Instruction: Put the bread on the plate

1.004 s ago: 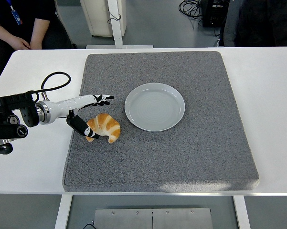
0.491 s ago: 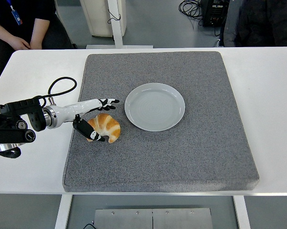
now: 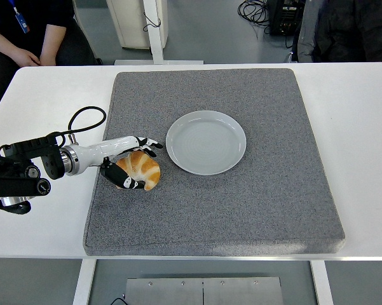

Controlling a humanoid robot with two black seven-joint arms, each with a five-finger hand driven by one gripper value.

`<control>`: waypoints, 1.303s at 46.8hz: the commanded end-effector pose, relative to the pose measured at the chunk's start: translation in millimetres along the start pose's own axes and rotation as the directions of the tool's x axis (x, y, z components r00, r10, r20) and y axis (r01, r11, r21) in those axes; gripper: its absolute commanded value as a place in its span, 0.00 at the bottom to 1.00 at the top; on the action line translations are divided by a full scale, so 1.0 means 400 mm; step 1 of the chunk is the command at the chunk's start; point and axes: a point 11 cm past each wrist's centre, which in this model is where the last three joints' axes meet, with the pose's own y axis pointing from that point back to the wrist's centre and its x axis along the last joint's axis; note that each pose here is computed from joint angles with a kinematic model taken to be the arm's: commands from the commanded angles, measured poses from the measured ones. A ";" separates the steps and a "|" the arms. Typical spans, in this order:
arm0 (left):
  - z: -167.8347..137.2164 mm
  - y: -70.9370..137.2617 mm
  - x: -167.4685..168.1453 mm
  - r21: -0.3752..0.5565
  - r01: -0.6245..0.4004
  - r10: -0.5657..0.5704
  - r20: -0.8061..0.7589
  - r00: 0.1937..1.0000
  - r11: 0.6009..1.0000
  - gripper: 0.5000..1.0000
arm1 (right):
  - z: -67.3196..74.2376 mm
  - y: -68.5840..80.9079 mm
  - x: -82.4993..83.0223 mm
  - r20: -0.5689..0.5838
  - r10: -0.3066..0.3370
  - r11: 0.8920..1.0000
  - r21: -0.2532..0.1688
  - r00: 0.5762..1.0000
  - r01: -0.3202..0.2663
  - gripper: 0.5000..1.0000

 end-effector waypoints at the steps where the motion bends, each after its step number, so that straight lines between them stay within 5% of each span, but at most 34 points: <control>1: 0.004 0.001 0.003 -0.013 -0.007 0.007 0.020 1.000 1.000 0.39 | 0.001 0.000 0.000 0.000 0.000 1.000 -0.001 1.000 0.000 1.00; 14: 0.015 0.002 0.008 -0.053 -0.003 0.006 0.058 0.998 0.999 0.00 | 0.001 0.000 0.000 -0.001 -0.001 1.000 -0.001 1.000 0.001 1.00; 36: 0.012 0.010 0.022 -0.052 -0.005 0.008 0.071 0.997 0.999 0.00 | -0.001 0.000 0.000 -0.002 -0.001 1.000 0.001 1.000 0.001 1.00; 61: 0.078 0.081 0.302 -0.071 -0.166 0.175 0.168 0.970 0.984 0.00 | -0.001 0.000 0.000 -0.002 0.001 1.000 0.001 1.000 -0.001 1.00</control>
